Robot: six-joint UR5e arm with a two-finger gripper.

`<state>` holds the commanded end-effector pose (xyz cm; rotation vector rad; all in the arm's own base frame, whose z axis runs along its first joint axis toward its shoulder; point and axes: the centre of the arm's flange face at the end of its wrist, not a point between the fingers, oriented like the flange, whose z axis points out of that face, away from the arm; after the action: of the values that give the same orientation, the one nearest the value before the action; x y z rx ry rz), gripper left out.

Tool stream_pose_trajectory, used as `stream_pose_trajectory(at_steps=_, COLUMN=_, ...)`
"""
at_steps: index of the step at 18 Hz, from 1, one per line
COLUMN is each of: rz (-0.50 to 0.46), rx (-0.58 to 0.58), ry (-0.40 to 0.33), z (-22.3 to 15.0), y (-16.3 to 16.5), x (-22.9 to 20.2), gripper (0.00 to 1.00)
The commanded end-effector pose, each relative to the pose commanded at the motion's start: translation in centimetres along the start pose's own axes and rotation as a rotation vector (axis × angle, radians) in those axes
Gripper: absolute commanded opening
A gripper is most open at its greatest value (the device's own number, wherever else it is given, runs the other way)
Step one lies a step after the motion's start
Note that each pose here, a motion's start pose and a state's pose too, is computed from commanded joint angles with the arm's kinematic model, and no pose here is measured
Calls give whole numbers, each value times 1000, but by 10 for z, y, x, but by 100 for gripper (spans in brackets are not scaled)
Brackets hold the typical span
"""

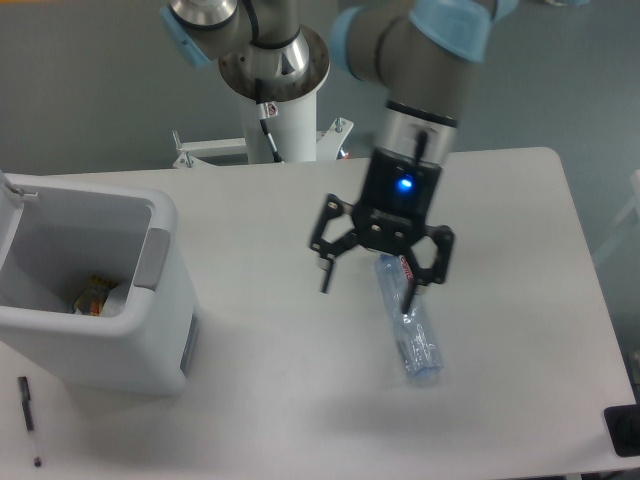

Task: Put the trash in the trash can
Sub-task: 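Move the open gripper over the clear water bottle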

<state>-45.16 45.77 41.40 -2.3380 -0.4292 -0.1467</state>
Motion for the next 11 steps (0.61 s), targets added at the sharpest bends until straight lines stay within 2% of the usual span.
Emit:
stream_pose_trajectory(at_steps=4, rz=-19, rx=-124, ry=-129, z=14, y=16, x=-26, gripper=100)
stream_pose_trajectory(at_steps=9, rz=-58, rx=-267, ry=-165, z=48, y=30, x=-56, gripper=100)
stream_pose_trajectory(at_steps=11, rz=-43, rx=-351, ry=-201, z=64, y=24, x=-54, gripper=100)
